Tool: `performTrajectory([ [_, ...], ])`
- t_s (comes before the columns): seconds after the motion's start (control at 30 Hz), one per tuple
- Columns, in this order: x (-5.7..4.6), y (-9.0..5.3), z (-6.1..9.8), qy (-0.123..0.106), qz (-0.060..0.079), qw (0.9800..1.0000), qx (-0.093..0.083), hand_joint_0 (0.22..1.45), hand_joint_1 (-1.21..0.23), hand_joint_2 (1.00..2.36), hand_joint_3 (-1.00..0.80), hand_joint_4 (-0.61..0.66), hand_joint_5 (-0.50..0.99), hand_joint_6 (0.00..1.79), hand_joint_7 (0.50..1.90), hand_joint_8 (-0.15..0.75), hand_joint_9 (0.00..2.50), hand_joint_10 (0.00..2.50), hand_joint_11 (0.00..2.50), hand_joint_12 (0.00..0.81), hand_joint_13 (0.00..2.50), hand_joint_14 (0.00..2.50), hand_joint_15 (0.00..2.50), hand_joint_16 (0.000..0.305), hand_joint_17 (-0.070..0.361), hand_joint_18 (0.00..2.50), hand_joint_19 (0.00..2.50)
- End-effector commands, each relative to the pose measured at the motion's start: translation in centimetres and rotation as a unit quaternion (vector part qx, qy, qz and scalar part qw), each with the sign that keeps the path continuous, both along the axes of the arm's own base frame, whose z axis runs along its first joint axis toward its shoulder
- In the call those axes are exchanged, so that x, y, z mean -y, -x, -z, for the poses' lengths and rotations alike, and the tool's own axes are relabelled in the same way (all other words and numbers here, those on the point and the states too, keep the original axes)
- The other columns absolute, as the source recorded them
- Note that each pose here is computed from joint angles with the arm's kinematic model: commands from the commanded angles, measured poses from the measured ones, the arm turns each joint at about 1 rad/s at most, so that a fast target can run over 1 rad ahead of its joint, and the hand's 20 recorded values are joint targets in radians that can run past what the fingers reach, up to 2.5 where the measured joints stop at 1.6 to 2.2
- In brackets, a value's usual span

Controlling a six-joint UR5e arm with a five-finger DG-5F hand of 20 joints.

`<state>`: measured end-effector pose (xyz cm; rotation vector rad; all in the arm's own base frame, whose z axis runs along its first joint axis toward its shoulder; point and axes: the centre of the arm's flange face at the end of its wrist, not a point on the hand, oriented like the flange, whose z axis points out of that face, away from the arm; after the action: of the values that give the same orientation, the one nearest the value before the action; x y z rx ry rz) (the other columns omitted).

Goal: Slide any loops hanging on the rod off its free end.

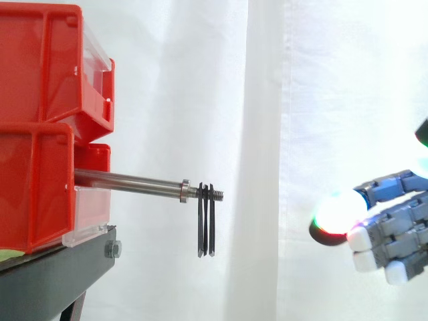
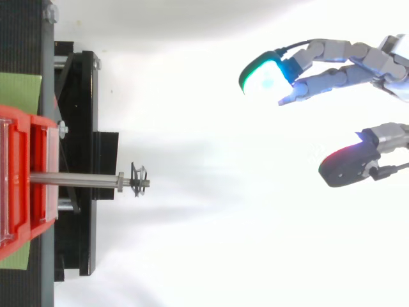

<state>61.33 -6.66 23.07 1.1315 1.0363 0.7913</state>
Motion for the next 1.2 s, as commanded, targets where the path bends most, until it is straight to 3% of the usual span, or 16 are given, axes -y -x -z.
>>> performTrajectory([
  [0.0,0.1,-1.8,-0.4,-0.001,0.004,0.9998,0.018,0.54,-0.66,1.00,-0.48,0.33,-0.16,0.50,0.83,0.277,0.59,0.00,0.09,0.390,0.64,0.01,0.23,0.057,0.128,0.62,0.47],
  [0.2,0.3,-3.0,-1.6,0.015,0.010,0.9998,0.006,0.54,-0.65,1.00,-0.48,0.33,-0.16,0.50,0.83,0.278,0.59,0.00,0.08,0.390,0.65,0.01,0.22,0.057,0.128,0.63,0.48],
  [0.3,0.3,-3.3,-0.3,0.021,0.013,0.9997,0.001,0.54,-0.65,1.00,-0.48,0.33,-0.16,0.50,0.83,0.278,0.59,0.00,0.09,0.390,0.65,0.01,0.23,0.057,0.128,0.63,0.47],
  [0.43,0.3,-4.7,1.6,0.005,0.012,0.9999,0.011,0.55,-0.65,1.00,-0.48,0.33,-0.16,0.50,0.83,0.278,0.59,0.00,0.09,0.390,0.65,0.01,0.23,0.057,0.128,0.63,0.48],
  [0.57,0.0,-5.3,1.1,0.004,0.009,0.9998,0.015,0.55,-0.65,1.00,-0.48,0.33,-0.16,0.50,0.83,0.278,0.59,0.00,0.09,0.390,0.65,0.01,0.23,0.057,0.128,0.63,0.48],
  [0.7,-0.9,-6.1,0.3,0.023,0.007,0.9994,0.024,0.55,-0.65,1.00,-0.48,0.33,-0.16,0.50,0.83,0.277,0.59,0.00,0.09,0.391,0.65,0.01,0.23,0.057,0.128,0.63,0.48],
  [0.73,-1.2,-6.7,-0.7,0.031,0.010,0.9987,0.039,0.55,-0.65,1.00,-0.48,0.33,-0.16,0.50,0.83,0.278,0.59,0.00,0.09,0.390,0.65,0.01,0.23,0.057,0.129,0.63,0.48],
  [0.87,-1.5,-6.9,-0.9,0.049,0.013,0.9980,0.038,0.55,-0.65,1.00,-0.48,0.34,-0.16,0.50,0.83,0.278,0.59,0.00,0.09,0.390,0.65,0.01,0.23,0.057,0.129,0.64,0.48],
  [0.9,-1.7,-7.0,-0.6,0.052,0.012,0.9980,0.035,0.55,-0.65,1.00,-0.48,0.34,-0.16,0.50,0.83,0.278,0.59,0.00,0.09,0.389,0.65,0.01,0.24,0.057,0.129,0.64,0.49],
  [0.97,-2.0,-7.3,1.6,0.052,0.007,0.9984,0.021,0.55,-0.65,1.00,-0.48,0.34,-0.16,0.50,0.83,0.280,0.59,0.00,0.09,0.390,0.65,0.01,0.23,0.057,0.129,0.64,0.49],
  [1.0,-2.0,-7.3,1.6,0.052,0.007,0.9984,0.021,0.55,-0.65,1.00,-0.48,0.33,-0.16,0.50,0.83,0.278,0.59,0.00,0.08,0.390,0.65,0.01,0.23,0.058,0.129,0.64,0.49],
  [1.03,-2.2,-7.4,3.7,0.050,0.004,0.9987,0.009,0.55,-0.65,1.00,-0.48,0.33,-0.16,0.50,0.83,0.278,0.59,0.00,0.09,0.390,0.65,0.01,0.23,0.058,0.129,0.64,0.49],
  [1.07,-2.2,-7.4,3.7,0.050,0.004,0.9987,0.009,0.55,-0.65,1.00,-0.48,0.34,-0.16,0.50,0.83,0.277,0.59,0.00,0.09,0.390,0.65,0.01,0.23,0.058,0.129,0.64,0.49],
  [1.13,-2.6,-8.2,6.7,0.033,-0.003,0.9994,-0.001,0.55,-0.65,1.00,-0.48,0.33,-0.16,0.50,0.83,0.277,0.59,0.00,0.08,0.391,0.65,0.01,0.23,0.058,0.130,0.64,0.49],
  [1.17,-2.7,-8.5,7.0,0.029,-0.004,0.9996,-0.001,0.55,-0.65,1.00,-0.48,0.33,-0.16,0.50,0.83,0.278,0.59,0.00,0.08,0.391,0.65,0.01,0.23,0.058,0.130,0.64,0.50],
])
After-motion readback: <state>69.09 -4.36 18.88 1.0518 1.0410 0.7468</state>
